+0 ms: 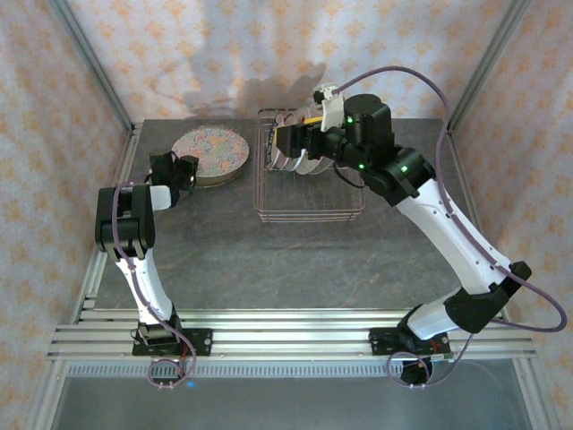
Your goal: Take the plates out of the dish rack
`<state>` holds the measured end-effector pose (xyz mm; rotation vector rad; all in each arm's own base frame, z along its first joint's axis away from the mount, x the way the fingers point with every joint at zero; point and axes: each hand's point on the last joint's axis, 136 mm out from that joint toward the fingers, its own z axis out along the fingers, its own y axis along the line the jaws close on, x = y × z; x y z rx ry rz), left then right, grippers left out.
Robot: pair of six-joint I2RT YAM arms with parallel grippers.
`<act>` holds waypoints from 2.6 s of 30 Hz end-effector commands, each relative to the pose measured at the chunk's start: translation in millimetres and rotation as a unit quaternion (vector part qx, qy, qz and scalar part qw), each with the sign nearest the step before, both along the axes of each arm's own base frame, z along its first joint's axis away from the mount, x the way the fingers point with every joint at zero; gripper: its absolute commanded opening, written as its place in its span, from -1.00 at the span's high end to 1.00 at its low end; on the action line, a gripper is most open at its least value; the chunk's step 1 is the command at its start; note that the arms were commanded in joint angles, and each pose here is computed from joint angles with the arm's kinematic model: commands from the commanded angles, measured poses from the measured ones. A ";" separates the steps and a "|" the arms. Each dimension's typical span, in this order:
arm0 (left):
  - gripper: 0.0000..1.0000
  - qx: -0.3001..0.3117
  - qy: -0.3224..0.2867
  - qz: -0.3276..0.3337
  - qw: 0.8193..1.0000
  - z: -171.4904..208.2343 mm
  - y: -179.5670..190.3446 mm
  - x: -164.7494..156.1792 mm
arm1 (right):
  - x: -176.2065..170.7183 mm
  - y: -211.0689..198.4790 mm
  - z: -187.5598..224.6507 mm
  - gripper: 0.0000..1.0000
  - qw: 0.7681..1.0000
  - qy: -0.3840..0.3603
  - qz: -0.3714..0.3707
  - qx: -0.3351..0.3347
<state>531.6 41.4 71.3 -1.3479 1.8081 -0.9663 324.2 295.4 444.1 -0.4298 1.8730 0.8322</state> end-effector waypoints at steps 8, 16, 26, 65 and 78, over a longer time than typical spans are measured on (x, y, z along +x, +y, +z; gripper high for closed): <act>0.11 0.012 0.042 -0.018 0.999 6.5 4.2 -1.0 | -2.0 -4.0 20.5 -0.67 1.000 -0.016 -0.010 0.015; 0.10 0.012 0.116 -0.018 0.993 -7.7 4.6 -15.1 | -1.6 -3.5 19.4 -0.67 1.000 -0.014 -0.011 0.016; 0.03 0.008 0.182 -0.014 0.983 -16.7 5.3 -29.3 | -0.3 -4.6 18.4 -0.67 1.000 -0.011 -0.016 0.017; -0.06 0.044 0.131 -0.029 0.990 107.0 -22.6 -64.4 | 96.7 -164.2 -82.8 -0.34 0.920 0.185 -0.337 -0.075; -0.37 0.224 -0.151 -0.181 0.945 311.1 -164.7 -167.1 | 183.0 -163.9 -153.1 -0.02 0.919 0.284 -0.267 -0.056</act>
